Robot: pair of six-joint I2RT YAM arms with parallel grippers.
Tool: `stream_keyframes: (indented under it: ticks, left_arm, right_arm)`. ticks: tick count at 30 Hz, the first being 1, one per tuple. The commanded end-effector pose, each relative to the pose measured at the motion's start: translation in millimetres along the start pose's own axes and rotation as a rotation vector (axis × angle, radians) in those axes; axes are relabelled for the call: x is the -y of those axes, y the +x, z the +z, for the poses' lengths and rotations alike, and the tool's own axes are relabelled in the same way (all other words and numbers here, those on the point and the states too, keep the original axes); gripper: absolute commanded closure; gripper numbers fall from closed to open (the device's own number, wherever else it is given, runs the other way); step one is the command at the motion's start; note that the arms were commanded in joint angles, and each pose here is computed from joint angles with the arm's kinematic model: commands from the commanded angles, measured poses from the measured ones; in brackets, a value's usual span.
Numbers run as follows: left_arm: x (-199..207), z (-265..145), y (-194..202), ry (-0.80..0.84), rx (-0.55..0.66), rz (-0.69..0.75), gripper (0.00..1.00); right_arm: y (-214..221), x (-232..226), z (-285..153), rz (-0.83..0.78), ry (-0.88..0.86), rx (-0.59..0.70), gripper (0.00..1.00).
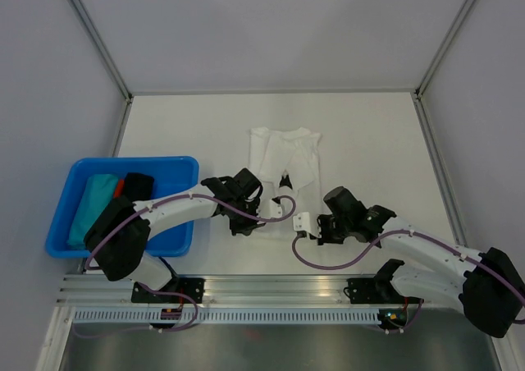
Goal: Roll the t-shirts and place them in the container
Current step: Roll the tshirt
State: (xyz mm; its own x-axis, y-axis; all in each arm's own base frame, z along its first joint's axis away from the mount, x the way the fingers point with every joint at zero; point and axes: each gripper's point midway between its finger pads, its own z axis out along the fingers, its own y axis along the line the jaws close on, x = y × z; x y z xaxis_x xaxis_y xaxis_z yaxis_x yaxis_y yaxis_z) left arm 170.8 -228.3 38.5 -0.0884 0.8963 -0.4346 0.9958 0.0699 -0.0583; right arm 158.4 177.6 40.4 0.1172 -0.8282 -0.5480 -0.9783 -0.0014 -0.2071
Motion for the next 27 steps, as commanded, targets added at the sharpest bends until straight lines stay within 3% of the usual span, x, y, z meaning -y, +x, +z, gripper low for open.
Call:
stream_keyframes:
  ticks: [1,5,7,10,18,22,27]
  left_arm:
    - [40.0,-21.6,-6.4,0.176,0.052,-0.026,0.98]
    - [74.3,-48.1,-12.6,0.365,0.112,-0.041,0.98]
    - [69.1,-46.9,-9.0,0.378,0.105,-0.053,0.98]
    - [58.0,-44.0,-8.1,0.385,0.094,-0.104,0.98]
    - [10.5,-25.7,-5.1,0.374,0.064,-0.233,0.98]
    - [-5.9,-13.4,0.2,0.341,0.029,-0.257,0.98]
    - [-28.2,-3.0,5.8,0.262,-0.024,-0.288,0.96]
  right_arm:
    - [-30.0,-34.1,-22.7,-0.053,-0.233,0.092,1.0]
    - [-32.8,-67.3,-36.0,-0.02,-0.449,0.101,1.0]
    - [-33.7,-61.2,-31.2,0.014,-0.449,0.091,1.0]
    - [-38.0,-44.2,-27.0,0.099,-0.421,0.118,1.0]
    - [-31.4,19.4,0.1,0.314,-0.221,0.134,0.89]
    - [-15.4,41.9,0.6,0.389,-0.117,0.079,0.73]
    - [-14.0,58.6,-15.3,0.431,0.003,0.09,0.69]
